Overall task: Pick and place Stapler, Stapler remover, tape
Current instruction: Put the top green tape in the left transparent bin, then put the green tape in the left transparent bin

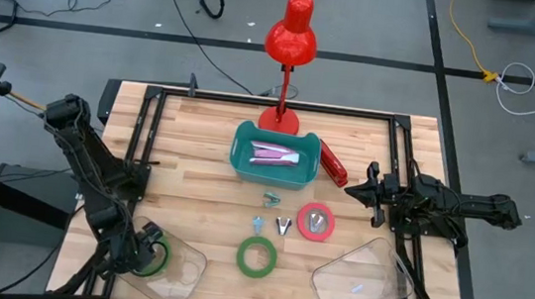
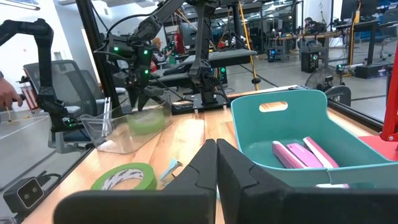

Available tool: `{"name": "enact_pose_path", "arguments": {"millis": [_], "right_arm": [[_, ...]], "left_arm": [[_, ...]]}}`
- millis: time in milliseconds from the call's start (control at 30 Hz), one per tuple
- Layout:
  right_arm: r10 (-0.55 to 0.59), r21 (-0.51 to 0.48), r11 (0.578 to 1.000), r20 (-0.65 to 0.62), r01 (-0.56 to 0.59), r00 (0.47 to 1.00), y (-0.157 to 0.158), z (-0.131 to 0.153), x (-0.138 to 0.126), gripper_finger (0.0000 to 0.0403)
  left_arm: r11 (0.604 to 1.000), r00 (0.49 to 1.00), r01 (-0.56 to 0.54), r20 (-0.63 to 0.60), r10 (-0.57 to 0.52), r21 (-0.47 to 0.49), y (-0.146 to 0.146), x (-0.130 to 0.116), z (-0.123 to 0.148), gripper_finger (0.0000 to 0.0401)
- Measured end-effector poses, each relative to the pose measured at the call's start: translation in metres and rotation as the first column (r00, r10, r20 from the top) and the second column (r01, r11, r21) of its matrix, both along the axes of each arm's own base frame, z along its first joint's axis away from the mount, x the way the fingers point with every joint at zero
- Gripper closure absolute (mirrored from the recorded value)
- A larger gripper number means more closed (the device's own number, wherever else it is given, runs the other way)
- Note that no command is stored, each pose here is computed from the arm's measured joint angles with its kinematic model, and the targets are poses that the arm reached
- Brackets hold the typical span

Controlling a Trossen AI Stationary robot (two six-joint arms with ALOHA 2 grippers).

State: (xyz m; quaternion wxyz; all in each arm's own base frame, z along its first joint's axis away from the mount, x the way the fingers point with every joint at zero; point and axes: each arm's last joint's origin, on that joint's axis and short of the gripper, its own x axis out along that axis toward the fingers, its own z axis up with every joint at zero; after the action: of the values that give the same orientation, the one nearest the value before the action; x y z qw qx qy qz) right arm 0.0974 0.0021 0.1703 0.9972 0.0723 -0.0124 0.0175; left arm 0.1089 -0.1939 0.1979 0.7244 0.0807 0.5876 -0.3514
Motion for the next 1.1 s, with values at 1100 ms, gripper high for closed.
{"name": "enact_pose_path", "arguments": {"millis": [1100], "right_arm": [[0.000, 0.000, 1.000, 0.000, 0.000, 1.000, 0.000, 0.000, 0.000, 0.0396]], "left_arm": [[0.990, 0.987, 0.054, 0.142, -0.073, 0.133, 0.043, 0.058, 0.083, 0.0181]]}}
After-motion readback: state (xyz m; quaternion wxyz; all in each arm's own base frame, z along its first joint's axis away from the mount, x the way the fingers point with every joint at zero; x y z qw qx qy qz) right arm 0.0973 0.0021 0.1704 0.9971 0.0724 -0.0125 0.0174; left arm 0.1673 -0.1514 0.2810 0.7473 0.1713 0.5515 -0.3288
